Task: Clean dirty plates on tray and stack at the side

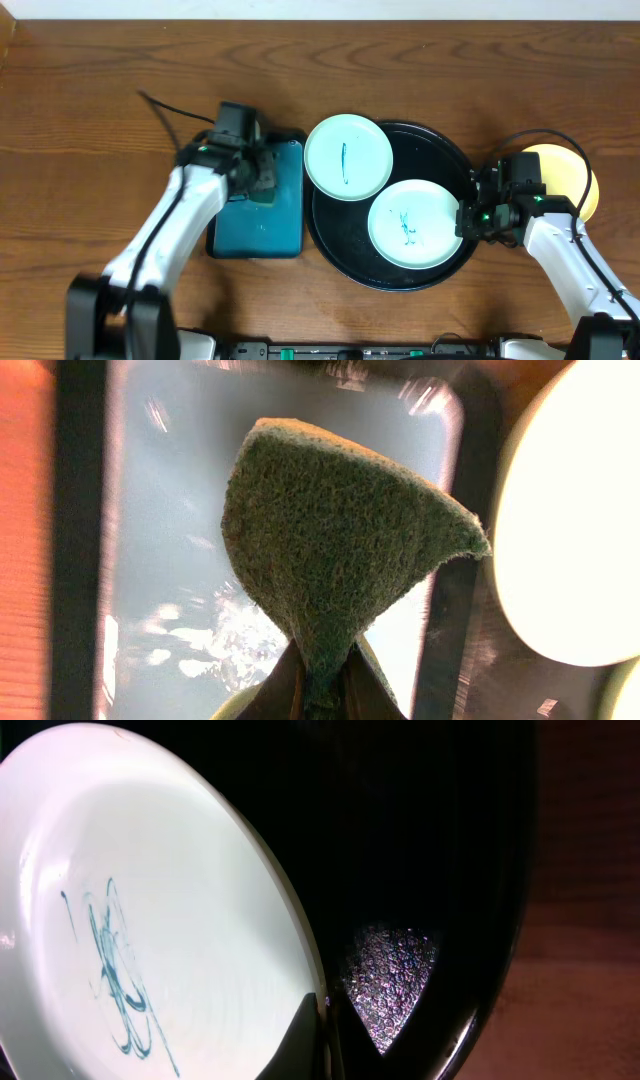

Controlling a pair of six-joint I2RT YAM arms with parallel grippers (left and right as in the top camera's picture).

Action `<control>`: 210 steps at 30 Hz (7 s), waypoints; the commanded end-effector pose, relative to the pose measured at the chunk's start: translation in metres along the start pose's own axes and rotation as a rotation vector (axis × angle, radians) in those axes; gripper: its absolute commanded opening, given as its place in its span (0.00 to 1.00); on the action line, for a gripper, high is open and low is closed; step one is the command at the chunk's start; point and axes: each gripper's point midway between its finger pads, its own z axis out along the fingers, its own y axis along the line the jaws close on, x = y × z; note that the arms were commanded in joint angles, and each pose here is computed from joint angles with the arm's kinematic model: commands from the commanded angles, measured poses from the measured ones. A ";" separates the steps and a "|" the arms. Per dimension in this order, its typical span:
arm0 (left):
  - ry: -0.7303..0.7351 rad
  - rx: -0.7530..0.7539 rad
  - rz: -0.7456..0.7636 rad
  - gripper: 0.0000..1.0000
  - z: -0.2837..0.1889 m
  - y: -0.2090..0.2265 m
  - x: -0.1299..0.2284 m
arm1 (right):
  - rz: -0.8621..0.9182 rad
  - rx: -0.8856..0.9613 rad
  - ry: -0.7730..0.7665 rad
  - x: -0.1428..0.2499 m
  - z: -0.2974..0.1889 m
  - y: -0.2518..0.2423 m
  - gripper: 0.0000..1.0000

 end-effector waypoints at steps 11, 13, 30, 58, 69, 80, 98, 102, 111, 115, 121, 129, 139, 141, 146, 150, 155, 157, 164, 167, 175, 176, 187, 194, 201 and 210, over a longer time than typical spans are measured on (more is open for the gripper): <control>-0.056 0.269 0.049 0.07 -0.040 -0.013 -0.014 | -0.002 -0.012 -0.001 0.000 0.002 0.004 0.01; -0.053 0.316 0.065 0.07 -0.043 -0.016 -0.014 | -0.002 -0.012 -0.002 0.000 0.002 0.004 0.01; -0.039 0.500 0.116 0.07 -0.047 -0.005 -0.001 | -0.003 -0.012 -0.003 0.000 0.002 0.004 0.01; -0.023 0.576 0.079 0.08 -0.037 -0.004 0.014 | -0.003 -0.012 -0.003 0.000 0.002 0.004 0.01; -0.022 0.576 0.078 0.07 -0.037 -0.004 0.014 | -0.003 -0.013 -0.003 0.000 0.002 0.005 0.01; -0.022 0.576 0.078 0.07 -0.037 -0.004 0.014 | -0.003 -0.012 -0.003 -0.001 0.002 0.004 0.01; -0.025 0.577 0.080 0.08 -0.037 -0.005 0.013 | -0.003 -0.013 -0.003 0.000 0.002 0.005 0.01; -0.025 0.577 0.079 0.08 -0.037 -0.005 0.014 | -0.003 -0.013 -0.003 0.000 0.002 0.005 0.01; -0.025 0.577 0.079 0.07 -0.037 -0.005 0.014 | -0.003 -0.013 -0.003 0.000 0.002 0.005 0.01; -0.025 0.577 0.079 0.07 -0.037 -0.005 0.014 | -0.003 -0.013 -0.003 0.000 0.002 0.005 0.01; -0.025 0.577 0.079 0.07 -0.037 -0.005 0.014 | -0.003 -0.013 -0.003 0.000 0.002 0.005 0.01; -0.025 0.577 0.079 0.07 -0.037 -0.005 0.013 | -0.003 -0.013 -0.003 0.000 0.002 0.005 0.01; -0.003 0.182 -0.219 0.07 -0.010 0.051 0.010 | -0.003 -0.013 -0.005 -0.001 0.002 0.005 0.01; -0.022 0.032 -0.269 0.07 -0.006 0.069 0.011 | -0.003 -0.013 -0.005 -0.001 0.002 0.005 0.01; -0.057 -0.120 -0.178 0.07 -0.003 0.066 0.012 | -0.003 -0.013 -0.006 -0.001 0.002 0.005 0.01; -0.083 -0.199 -0.081 0.08 -0.003 0.053 0.014 | -0.003 -0.013 -0.006 -0.001 0.002 0.005 0.01; -0.095 -0.228 0.015 0.07 -0.002 0.033 0.020 | -0.003 -0.013 -0.007 -0.001 0.002 0.005 0.01; -0.077 -0.231 0.032 0.07 -0.005 0.029 0.024 | -0.003 -0.013 -0.006 -0.001 0.002 0.005 0.01; -0.005 -0.138 0.073 0.08 -0.028 0.003 0.023 | -0.024 -0.041 0.008 0.003 0.003 0.014 0.01; 0.034 0.066 0.087 0.07 -0.037 -0.038 0.024 | -0.054 -0.074 0.035 0.010 0.004 0.027 0.01; 0.014 0.313 0.250 0.07 -0.046 -0.124 0.041 | -0.097 -0.078 0.083 0.026 0.010 0.040 0.01; 0.013 0.326 0.266 0.07 -0.047 -0.133 0.044 | -0.099 -0.076 0.088 0.029 0.011 0.040 0.01; 0.125 0.396 0.340 0.07 -0.003 -0.209 0.104 | -0.083 -0.073 0.101 0.049 0.030 0.031 0.01; 0.168 0.422 0.436 0.07 0.022 -0.240 0.142 | -0.091 -0.081 0.067 0.047 0.036 0.030 0.01; 0.251 0.365 0.456 0.07 0.049 -0.240 0.177 | -0.093 -0.083 0.061 0.045 0.036 0.031 0.01; 0.090 -0.086 0.337 0.07 0.072 -0.154 0.132 | -0.092 -0.082 0.064 0.046 0.036 0.031 0.01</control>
